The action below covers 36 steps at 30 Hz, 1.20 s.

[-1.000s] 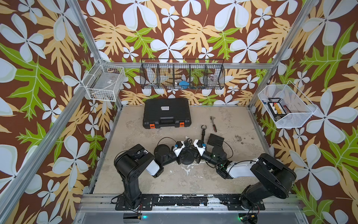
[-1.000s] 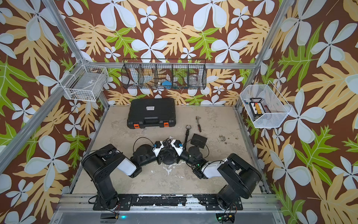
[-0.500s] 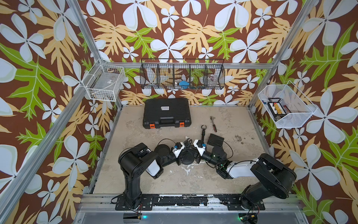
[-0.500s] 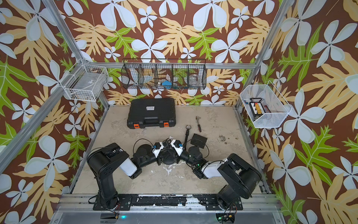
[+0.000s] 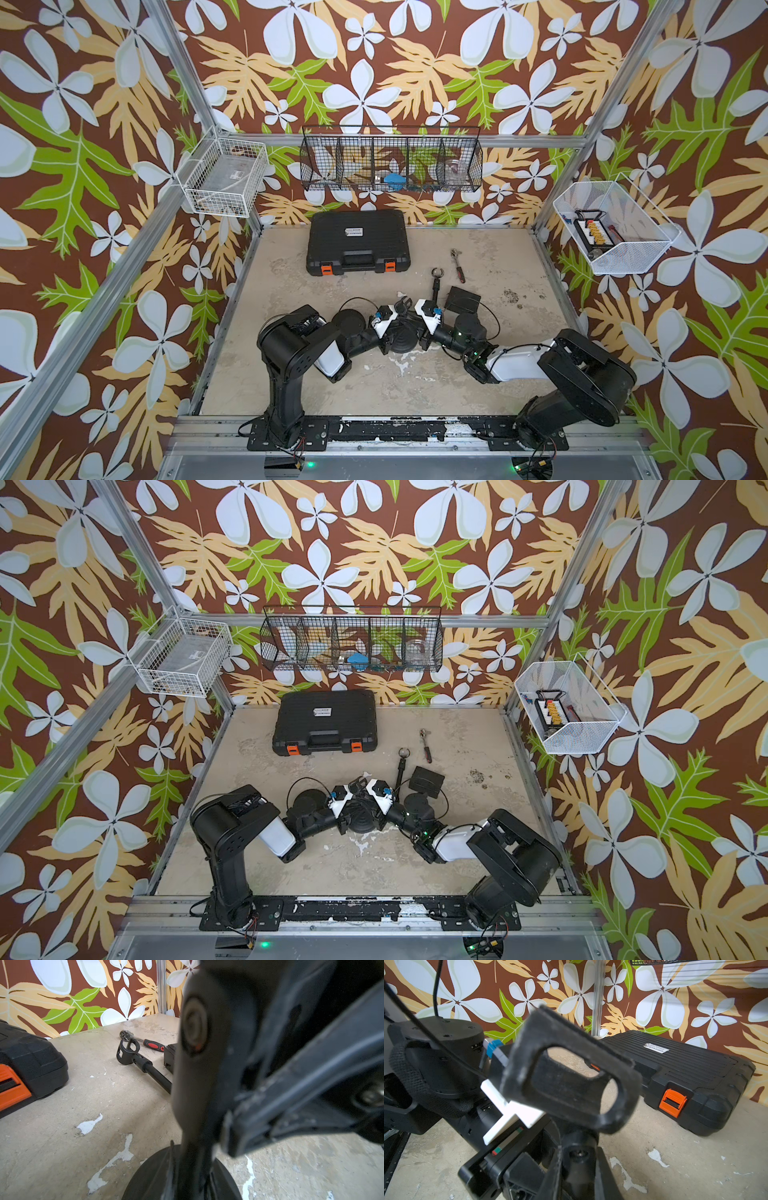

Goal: Assemble a microphone stand
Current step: Hold the microphone stand pole at the microphone stand base.

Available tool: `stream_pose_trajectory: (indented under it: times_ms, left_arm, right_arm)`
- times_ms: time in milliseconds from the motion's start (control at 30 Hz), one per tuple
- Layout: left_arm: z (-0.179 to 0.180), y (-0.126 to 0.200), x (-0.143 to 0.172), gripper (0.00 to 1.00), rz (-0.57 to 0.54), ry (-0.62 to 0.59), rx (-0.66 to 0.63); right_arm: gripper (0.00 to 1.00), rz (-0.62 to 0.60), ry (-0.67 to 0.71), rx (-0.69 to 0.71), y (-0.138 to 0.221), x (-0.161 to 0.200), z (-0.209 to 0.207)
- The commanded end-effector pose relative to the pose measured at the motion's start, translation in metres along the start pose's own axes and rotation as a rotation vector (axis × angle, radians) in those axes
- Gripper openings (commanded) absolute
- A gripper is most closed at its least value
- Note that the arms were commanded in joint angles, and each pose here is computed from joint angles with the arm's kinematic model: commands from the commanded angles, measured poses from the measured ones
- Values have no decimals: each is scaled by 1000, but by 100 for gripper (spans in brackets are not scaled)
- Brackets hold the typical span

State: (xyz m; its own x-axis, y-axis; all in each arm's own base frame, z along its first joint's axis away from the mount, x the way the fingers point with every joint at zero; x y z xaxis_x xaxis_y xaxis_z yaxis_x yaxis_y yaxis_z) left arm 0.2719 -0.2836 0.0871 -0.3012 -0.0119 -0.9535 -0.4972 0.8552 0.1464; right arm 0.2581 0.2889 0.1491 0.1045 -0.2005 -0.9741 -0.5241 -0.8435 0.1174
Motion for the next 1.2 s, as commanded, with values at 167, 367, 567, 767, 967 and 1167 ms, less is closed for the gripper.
stream_pose_trajectory:
  times_ms: [167,367,567,767,967,1167]
  left_arm:
    - [3,-3,1,13,-10,-7,-7]
    - [4,-3,3,11,-5,-20,-14]
    - [-1,-8,13,8,38,-87,-27]
    - [-1,-7,14,6,41,-92,-50]
    - [-3,-9,11,5,32,-82,-37]
    - [-7,-11,9,4,25,-45,-4]
  right_arm:
    - [6,67,-24,-53,3,15,10]
    - [8,73,-23,-42,5,16,8]
    - [22,70,-10,-39,8,15,8]
    - [42,75,-9,-50,18,11,8]
    - [55,147,-84,-17,37,11,0]
    - [54,143,-86,19,51,11,-1]
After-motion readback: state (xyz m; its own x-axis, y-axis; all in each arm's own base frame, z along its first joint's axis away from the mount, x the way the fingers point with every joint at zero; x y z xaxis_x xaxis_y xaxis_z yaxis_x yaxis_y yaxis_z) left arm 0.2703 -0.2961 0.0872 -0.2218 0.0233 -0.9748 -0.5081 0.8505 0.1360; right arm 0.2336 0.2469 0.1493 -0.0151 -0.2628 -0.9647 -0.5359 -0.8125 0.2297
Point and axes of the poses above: each gripper's point midway between its finger pads, its own y axis back along the fingers, its own z axis along the line the jaws close on, x = y × z, the point moved 2 cm from there along y, back along the fingers, and after that the axes turned 11 degrees about y, right-handed, at the moved point
